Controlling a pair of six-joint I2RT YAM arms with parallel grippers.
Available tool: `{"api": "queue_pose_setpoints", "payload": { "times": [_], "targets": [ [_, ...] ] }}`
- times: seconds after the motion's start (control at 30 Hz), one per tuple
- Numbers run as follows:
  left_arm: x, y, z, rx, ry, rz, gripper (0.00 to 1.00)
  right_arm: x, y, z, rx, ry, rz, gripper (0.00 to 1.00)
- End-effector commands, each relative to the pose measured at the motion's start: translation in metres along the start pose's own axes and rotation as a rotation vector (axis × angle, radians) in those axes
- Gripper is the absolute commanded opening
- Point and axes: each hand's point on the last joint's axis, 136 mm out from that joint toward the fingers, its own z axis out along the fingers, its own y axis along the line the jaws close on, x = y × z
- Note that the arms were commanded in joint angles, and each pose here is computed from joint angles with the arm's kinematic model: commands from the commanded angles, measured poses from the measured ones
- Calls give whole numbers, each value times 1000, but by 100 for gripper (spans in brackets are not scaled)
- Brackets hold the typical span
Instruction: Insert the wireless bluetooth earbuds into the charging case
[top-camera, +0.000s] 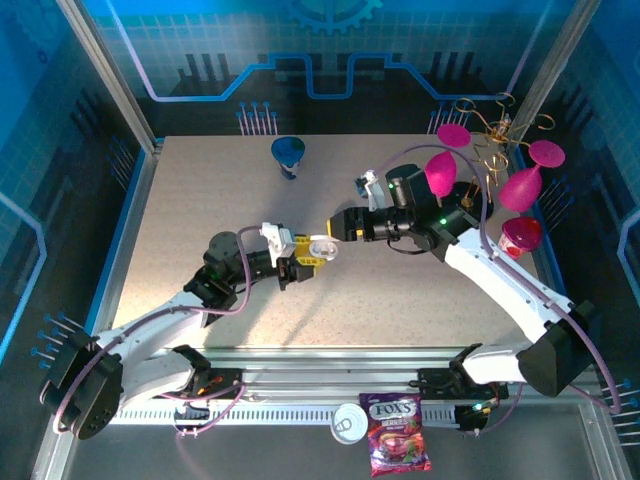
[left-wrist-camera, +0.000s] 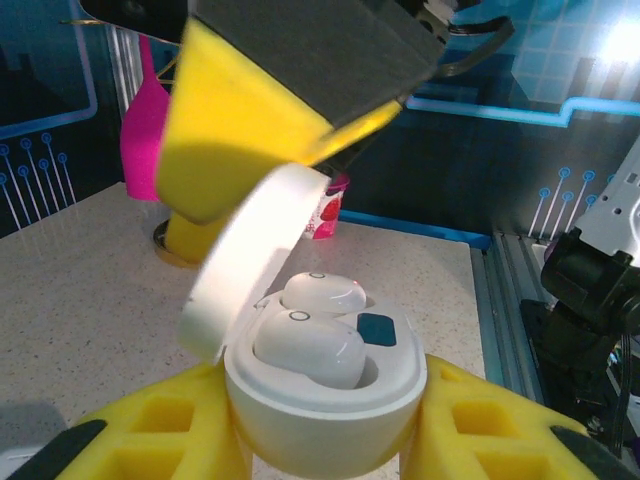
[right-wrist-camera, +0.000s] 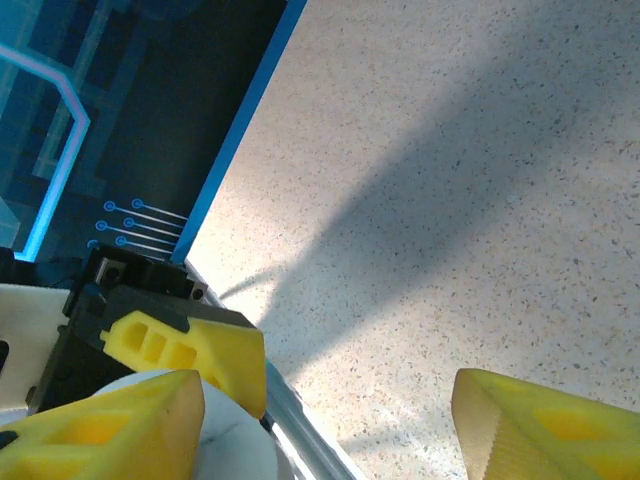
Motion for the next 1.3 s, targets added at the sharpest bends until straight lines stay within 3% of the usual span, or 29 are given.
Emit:
{"api": "queue_pose_setpoints", "payload": {
  "times": [0.0,0.23,0.37,0.63,0.77,0.93,1.03,1.1,1.2,1.27],
  "targets": [
    [-15,6,2,-25,-48,10,19,12,12,-13,-50,1,-19,67],
    [-27,7,3,-23,-117,22,19,11,19,-29,-219,-64,162,68],
    [-34,9,3,-29,-161,24,18,12,32,-27,-371,-67,272,68],
    [-43,10,3,-33,-197,39,18,13,44,-11,-515,-78,385,63],
    [-44,9,2,-34,-199,38,18,15,46,-2,-572,-66,437,50],
    [-42,9,1,-43,-196,37,19,16,40,1,-571,-76,461,25],
    [-40,10,1,-47,-191,38,21,15,36,1,-548,-90,457,20],
    [-37,11,1,-54,-183,36,30,14,34,-1,-538,-105,439,20],
    [-28,15,0,-75,-155,29,65,11,25,-3,-504,-140,397,22],
    [-17,18,-1,-101,-123,20,81,8,12,-2,-457,-167,388,23]
  ]
}}
